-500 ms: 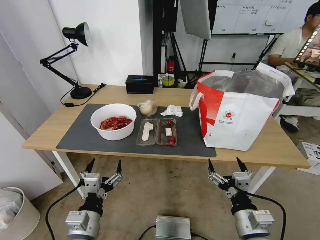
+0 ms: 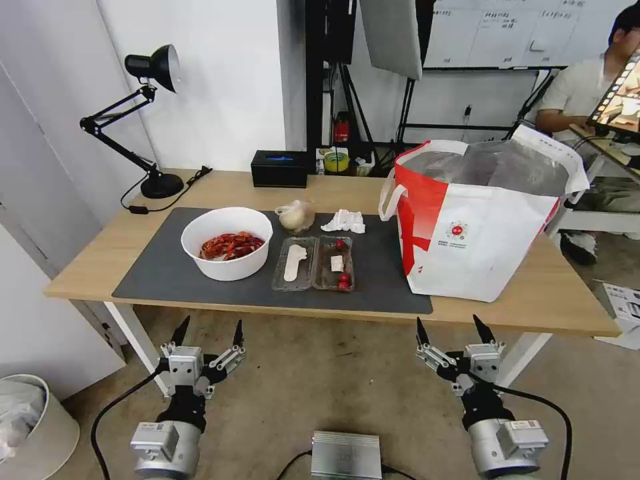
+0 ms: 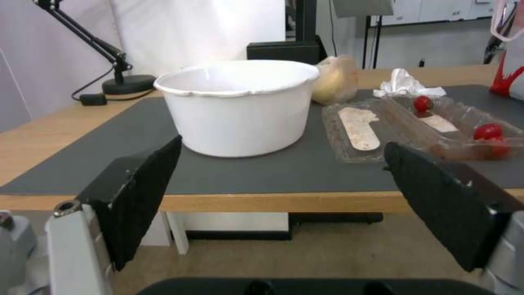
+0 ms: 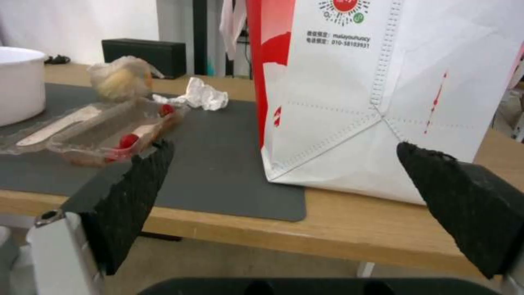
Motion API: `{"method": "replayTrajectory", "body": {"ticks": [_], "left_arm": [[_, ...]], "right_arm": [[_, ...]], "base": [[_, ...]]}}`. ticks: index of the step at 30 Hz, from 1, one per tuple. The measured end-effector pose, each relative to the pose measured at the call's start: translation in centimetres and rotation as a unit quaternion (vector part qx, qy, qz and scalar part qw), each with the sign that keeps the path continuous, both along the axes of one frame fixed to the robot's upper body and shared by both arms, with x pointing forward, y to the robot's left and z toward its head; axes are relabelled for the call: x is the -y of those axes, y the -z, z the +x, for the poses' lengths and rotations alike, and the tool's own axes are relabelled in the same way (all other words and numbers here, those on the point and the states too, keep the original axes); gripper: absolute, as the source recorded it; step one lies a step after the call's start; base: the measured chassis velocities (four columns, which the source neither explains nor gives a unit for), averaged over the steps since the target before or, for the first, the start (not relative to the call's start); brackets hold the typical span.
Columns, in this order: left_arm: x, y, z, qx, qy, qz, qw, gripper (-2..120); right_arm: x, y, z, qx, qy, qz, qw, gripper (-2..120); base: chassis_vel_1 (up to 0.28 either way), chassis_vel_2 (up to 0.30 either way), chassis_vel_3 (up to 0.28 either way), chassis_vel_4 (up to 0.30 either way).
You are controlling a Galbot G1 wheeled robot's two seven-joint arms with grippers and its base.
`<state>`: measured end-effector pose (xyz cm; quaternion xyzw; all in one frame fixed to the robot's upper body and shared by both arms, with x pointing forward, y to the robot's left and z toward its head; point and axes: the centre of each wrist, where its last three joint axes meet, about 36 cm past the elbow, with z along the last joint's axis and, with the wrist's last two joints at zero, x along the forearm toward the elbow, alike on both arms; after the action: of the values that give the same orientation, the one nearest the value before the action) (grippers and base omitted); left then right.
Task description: Pick up the trash from the table and place it into the takeout bag.
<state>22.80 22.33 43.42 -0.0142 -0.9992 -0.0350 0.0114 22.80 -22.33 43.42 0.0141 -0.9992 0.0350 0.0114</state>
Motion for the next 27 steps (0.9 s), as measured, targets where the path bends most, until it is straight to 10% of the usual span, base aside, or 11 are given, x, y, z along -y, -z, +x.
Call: {"method": "replayTrajectory", "body": {"ticks": [8,16,27], "left_arm": [[0.1,0.1,0.0,-0.004,-0.001,-0.006,1.0,100],[3.0,2.6,1.2,-0.111,-0.055,-0.154,0.9802,100],[2.6,-0.1,1.5,-0.067,-0.058,-0.199,0.976,100]], "right_arm": [[0.1,1.1,1.5,-0.037,-0.028,0.003,0.999,100],[1.0,3.6,5.3,-0.113,-0.076,-0.009,0.991,100],[0.8,2.3,5.3,-0.08,-0.085,0.003,0.993,100]], "base": [[0.0,0.0,0.0,0.0],[0.0,0.0,0.0,0.0],[0.0,0.0,0.0,0.0]]}}
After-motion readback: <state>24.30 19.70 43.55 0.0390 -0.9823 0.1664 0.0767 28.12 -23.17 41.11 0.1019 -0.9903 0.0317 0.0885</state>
